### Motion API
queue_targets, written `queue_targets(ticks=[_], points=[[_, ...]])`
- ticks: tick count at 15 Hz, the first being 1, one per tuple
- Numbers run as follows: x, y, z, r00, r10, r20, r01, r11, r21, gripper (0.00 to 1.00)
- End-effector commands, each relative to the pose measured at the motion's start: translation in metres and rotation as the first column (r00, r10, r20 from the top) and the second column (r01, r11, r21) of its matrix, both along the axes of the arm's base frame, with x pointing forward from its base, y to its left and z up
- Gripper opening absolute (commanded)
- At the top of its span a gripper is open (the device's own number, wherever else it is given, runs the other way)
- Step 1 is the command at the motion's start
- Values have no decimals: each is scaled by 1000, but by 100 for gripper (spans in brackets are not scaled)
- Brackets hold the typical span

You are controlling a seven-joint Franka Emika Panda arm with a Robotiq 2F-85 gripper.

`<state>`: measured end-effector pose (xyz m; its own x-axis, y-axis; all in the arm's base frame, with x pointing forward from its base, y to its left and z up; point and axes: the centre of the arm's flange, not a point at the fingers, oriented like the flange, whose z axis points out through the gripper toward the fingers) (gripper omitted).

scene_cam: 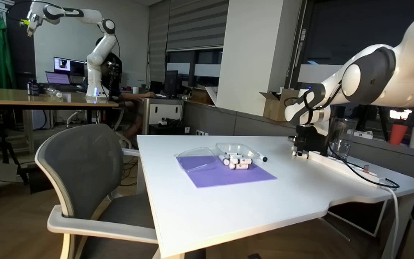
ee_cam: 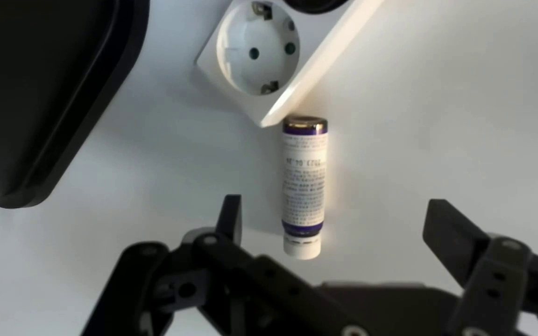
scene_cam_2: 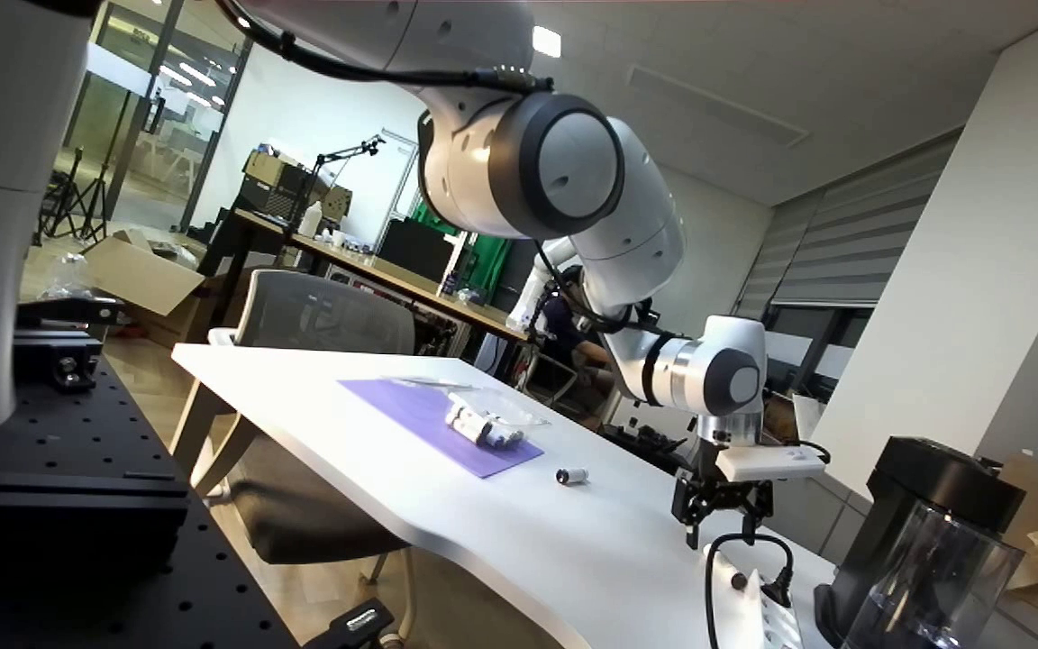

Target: Pick the object and put it in the container

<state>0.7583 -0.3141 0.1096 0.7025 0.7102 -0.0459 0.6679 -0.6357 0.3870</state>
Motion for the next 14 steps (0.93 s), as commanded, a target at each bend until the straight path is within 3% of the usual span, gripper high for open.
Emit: queue_targets(ticks=[1, 10, 14], points=[[6, -10, -20, 1000, 8, -3, -8, 999, 38, 100], [-1, -15, -41, 999, 23, 30, -25, 997, 72, 100], [3, -16, -49, 997, -1, -83, 11, 993, 116, 100]])
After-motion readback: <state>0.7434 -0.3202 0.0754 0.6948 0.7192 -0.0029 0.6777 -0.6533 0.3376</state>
